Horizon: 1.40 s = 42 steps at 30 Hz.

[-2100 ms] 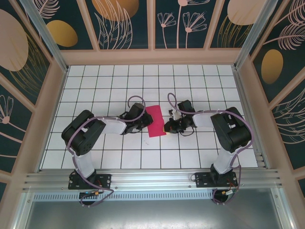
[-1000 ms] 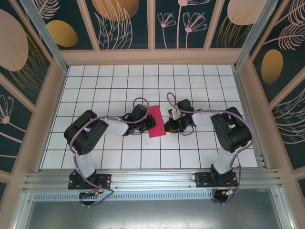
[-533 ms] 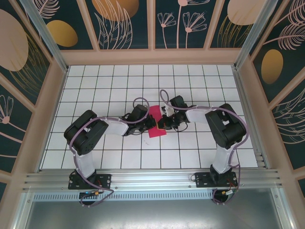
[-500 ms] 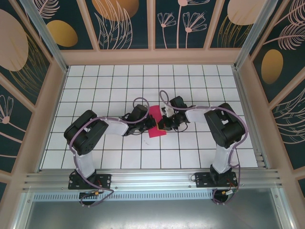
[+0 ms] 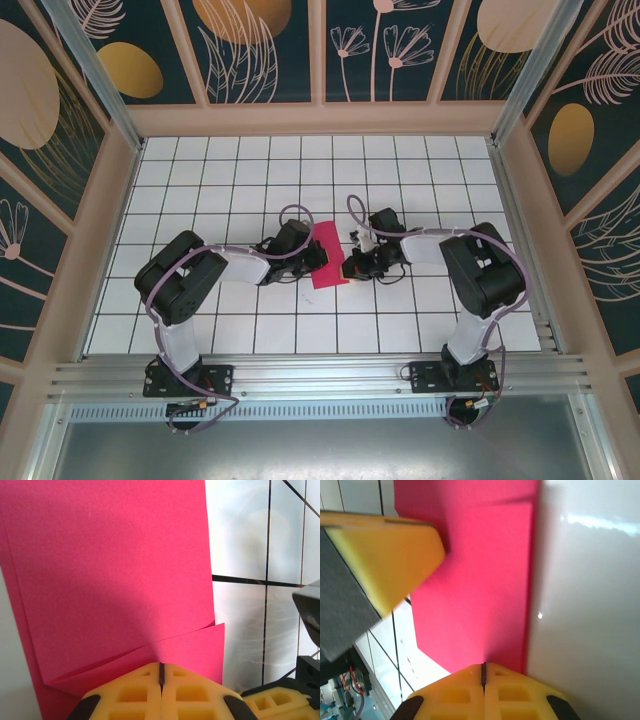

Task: Fold a paper plane with a square sheet of paper (pick it up from the middle)
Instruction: Fold the triangle a second time at the center of the table, then turn over the paper at the center of the table.

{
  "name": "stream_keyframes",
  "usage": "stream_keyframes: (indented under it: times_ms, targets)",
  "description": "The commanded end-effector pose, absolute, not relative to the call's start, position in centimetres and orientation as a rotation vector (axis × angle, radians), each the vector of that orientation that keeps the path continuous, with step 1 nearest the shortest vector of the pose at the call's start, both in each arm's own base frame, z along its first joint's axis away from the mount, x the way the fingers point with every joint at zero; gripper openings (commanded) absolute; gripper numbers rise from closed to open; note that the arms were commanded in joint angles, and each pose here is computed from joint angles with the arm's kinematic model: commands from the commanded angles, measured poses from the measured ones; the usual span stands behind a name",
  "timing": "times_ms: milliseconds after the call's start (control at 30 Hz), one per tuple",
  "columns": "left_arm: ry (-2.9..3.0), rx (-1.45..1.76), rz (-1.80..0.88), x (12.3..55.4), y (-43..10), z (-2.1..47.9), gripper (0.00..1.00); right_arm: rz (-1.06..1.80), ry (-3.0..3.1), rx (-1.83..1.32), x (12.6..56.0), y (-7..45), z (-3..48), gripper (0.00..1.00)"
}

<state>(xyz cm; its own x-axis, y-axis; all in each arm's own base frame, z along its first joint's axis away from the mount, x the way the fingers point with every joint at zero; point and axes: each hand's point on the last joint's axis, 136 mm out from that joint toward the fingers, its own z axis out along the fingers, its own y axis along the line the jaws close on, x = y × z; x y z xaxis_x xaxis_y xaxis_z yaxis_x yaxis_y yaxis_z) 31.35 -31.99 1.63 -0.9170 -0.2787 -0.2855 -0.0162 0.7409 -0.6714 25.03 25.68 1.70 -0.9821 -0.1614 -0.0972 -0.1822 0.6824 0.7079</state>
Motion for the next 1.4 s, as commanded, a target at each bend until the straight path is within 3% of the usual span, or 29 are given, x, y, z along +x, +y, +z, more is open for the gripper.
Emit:
stream_keyframes:
  times_ms: [0,300,533,700,1367]
  targets:
    - [2.638,-0.256,-0.856,30.8,-30.1,-1.0,0.07,1.224,2.916,-0.308,22.7,24.4,1.6,0.01]
    - [2.631,-0.215,-0.889,30.8,-30.7,-0.5,0.08,1.188,2.896,-0.22,22.9,22.0,1.8,0.04]
    - [2.536,-0.116,-1.007,31.5,-32.4,3.8,0.16,1.137,2.74,-0.223,28.2,23.1,5.0,0.24]
    - [2.507,-0.138,-0.931,32.3,-31.5,5.8,0.19,1.118,2.704,-0.269,30.7,24.4,5.1,0.36]
    - [2.618,-0.167,-0.813,31.7,-30.4,1.1,0.15,1.128,2.75,-0.32,32.3,27.4,2.6,0.41]
